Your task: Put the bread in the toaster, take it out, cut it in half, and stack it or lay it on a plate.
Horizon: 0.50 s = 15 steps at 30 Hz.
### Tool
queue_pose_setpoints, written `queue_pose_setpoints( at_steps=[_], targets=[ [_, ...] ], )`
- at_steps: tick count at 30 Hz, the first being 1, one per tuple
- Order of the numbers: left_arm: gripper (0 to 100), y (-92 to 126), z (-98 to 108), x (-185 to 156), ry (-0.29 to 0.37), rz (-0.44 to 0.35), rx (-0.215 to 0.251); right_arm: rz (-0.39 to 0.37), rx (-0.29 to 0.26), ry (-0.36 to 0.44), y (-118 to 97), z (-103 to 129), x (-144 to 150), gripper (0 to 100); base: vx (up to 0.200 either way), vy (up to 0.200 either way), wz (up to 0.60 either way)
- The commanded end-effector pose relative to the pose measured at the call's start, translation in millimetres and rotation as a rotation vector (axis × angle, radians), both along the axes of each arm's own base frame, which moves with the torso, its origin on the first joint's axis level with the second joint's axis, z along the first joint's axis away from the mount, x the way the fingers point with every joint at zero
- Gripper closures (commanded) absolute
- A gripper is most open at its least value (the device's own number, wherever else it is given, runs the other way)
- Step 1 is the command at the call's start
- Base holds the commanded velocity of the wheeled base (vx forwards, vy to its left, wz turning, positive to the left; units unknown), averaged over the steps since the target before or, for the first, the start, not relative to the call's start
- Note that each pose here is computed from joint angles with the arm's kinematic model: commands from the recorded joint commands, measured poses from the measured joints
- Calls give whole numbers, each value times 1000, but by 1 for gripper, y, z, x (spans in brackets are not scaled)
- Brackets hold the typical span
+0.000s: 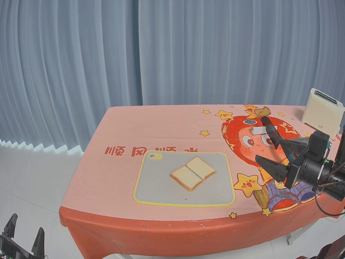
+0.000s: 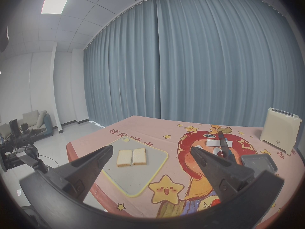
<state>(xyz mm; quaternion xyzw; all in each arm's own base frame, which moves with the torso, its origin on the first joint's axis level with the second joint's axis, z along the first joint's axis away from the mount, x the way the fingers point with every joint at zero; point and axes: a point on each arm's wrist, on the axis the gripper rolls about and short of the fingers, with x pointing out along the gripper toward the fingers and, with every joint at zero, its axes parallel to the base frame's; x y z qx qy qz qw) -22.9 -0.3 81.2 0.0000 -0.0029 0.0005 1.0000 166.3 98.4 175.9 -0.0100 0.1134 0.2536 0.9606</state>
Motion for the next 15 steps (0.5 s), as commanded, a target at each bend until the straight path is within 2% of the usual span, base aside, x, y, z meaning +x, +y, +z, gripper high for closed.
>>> queue_pose_setpoints(
  at_steps=[1,7,10,13,15],
  targets=[
    [0,0,-5,0,1,0,0,-4,0,-3,1,1,1,0,0,0,0],
    [0,0,-5,0,1,0,0,-40,-1,-14,-1,3,2,0,0,0,0],
    [0,0,-5,0,1,0,0,-51,32,-36,2,15,9,0,0,0,0],
    [0,0,-5,0,1,0,0,-37,43,2,8,17,18,0,0,0,0],
    [0,0,-5,0,1,0,0,-39,29,24,11,16,24,0,0,0,0]
  ],
)
